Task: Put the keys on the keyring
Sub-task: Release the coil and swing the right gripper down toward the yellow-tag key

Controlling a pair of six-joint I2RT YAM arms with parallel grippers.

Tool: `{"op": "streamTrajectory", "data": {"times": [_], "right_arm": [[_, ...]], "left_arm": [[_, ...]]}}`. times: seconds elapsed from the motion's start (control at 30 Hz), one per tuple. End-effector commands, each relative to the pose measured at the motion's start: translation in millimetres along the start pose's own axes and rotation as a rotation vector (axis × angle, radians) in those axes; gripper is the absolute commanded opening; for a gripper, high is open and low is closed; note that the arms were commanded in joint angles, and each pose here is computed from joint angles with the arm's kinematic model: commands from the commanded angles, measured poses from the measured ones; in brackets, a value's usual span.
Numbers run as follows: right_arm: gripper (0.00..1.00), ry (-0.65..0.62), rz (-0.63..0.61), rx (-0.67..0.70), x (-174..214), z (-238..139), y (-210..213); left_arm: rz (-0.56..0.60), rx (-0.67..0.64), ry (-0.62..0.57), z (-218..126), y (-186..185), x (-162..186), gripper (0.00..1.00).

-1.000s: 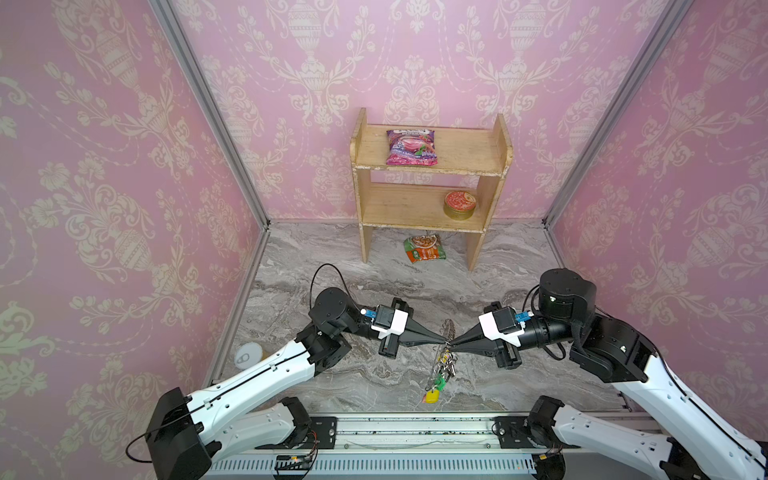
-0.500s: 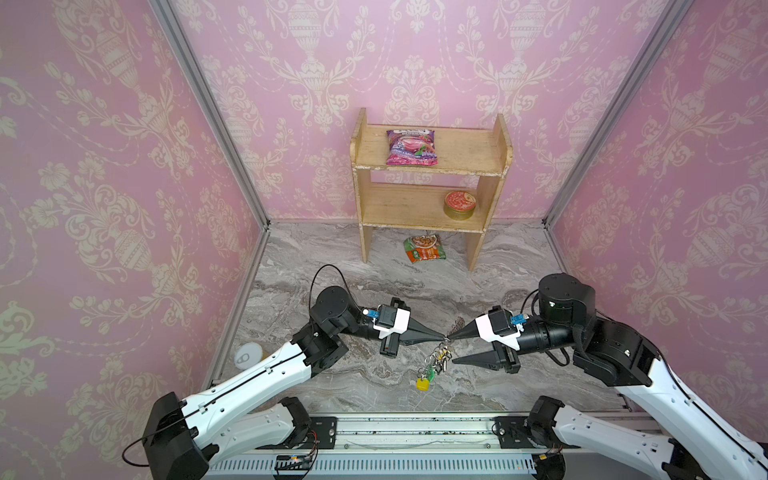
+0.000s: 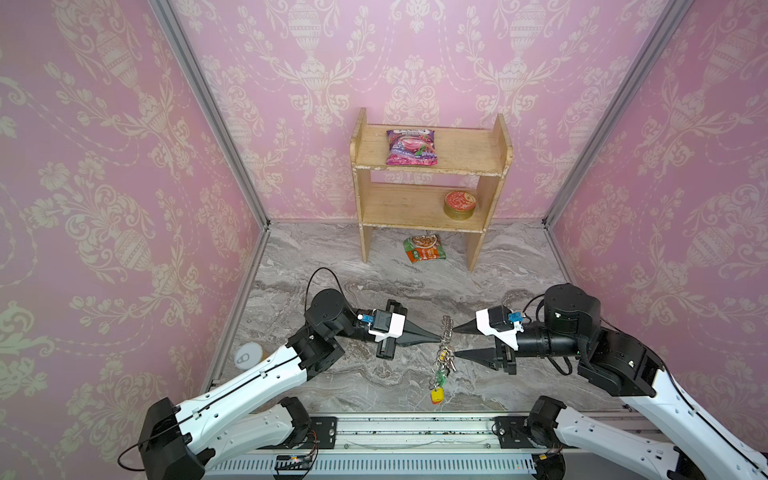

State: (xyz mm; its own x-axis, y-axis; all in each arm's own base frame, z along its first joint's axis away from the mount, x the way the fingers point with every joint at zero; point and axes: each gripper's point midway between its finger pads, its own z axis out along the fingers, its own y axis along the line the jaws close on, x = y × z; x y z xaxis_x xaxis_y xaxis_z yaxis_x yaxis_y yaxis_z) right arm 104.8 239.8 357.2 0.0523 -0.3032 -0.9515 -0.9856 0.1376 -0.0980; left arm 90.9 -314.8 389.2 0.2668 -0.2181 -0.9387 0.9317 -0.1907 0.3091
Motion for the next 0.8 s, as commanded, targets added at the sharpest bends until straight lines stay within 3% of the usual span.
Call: {"op": "streamTrajectory", "data": {"times": [0.0, 0.23, 0.4, 0.57, 0.77], "right_arm": [[0.45, -0.027, 0.022, 0.067, -4, -4, -9], [0.46, -0.04, 0.063, 0.156, 1, -11, -19], [0.48, -0.024, 0.166, 0.279, 17, -11, -40], [0.52, 0.021, 0.378, 0.427, 60, -4, -66], [0.62, 0.149, 0.657, 0.589, 133, 8, -87]], "left_arm": [[0.058, -0.02, -0.027, -4, 1, -12, 0.0], [0.047, -0.032, -0.028, -5, 3, -10, 0.0], [0.03, -0.104, -0.021, -9, 11, -3, 0.0], [-0.028, -0.258, 0.031, -26, 21, 30, 0.0], [-0.013, -0.469, 0.095, -57, 27, 62, 0.0]]}}
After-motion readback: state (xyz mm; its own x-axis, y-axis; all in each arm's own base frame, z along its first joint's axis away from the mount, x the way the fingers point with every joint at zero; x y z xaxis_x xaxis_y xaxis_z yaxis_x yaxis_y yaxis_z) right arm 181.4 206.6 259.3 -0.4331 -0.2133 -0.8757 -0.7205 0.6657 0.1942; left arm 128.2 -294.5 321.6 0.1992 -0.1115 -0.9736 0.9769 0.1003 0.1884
